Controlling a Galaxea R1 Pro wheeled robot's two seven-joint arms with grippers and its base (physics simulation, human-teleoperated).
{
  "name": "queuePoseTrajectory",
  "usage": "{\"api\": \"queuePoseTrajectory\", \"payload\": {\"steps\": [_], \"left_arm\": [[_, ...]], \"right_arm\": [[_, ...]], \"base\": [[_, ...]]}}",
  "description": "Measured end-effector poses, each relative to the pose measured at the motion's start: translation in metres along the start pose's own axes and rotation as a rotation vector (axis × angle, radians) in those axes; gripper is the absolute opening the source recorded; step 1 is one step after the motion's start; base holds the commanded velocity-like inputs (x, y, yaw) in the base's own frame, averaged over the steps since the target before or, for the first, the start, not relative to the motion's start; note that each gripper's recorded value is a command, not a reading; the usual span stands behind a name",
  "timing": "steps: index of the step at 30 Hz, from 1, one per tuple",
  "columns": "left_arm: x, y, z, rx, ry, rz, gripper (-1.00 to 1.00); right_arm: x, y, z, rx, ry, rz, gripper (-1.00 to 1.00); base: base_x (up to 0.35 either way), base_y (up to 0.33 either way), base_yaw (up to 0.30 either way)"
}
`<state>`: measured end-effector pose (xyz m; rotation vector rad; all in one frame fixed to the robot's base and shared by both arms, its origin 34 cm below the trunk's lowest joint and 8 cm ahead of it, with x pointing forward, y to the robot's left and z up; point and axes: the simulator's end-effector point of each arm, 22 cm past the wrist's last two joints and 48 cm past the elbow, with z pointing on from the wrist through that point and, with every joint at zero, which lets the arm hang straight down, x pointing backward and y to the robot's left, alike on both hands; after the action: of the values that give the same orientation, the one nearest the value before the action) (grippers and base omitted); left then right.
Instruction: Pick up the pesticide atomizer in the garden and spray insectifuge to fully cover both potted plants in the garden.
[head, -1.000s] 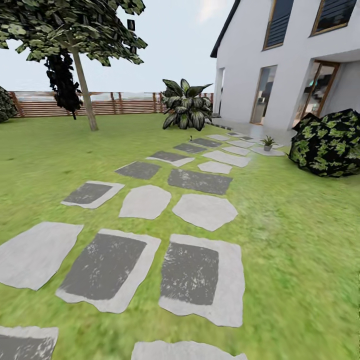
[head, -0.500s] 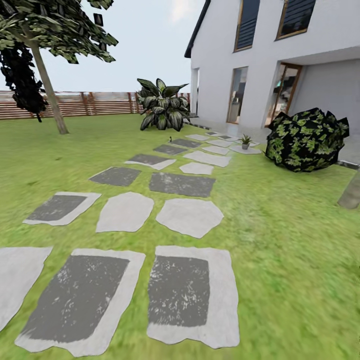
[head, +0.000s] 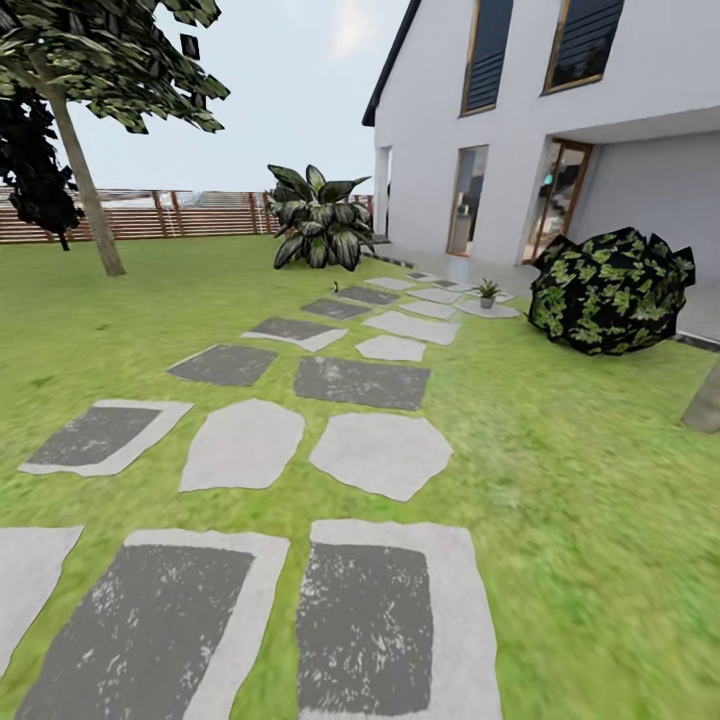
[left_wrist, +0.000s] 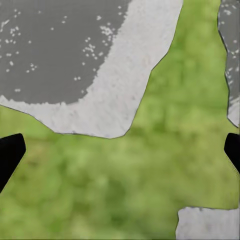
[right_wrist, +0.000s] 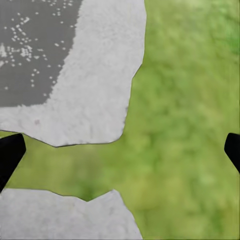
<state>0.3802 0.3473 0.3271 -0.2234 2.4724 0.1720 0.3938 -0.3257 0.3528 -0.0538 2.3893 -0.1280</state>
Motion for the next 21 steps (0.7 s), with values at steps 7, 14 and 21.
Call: {"api": "queuePoseTrajectory", "payload": {"steps": [7,14,21], "left_arm": [[-0.0001,0.0003,0.0000,0.000,0.000,0.000,1.00],[0.0000,0.0005,0.0000,-0.001,0.000,0.001,1.00],[0.0000,0.0002,0.0000,0.000,0.000,0.000,1.00]], "right_arm": [[0.0001,0.0000,0.0000,0.000,0.000,0.000,1.00],[0.0001,-0.0001,0.0000,0.001,0.001,0.000,1.00],[0.0004,0.0000,0.0000,0.000,0.001,0.000,1.00]], "base": [[0.337,0.121,0.000],[0.337,0.121,0.000],[0.337,0.121,0.000]]}}
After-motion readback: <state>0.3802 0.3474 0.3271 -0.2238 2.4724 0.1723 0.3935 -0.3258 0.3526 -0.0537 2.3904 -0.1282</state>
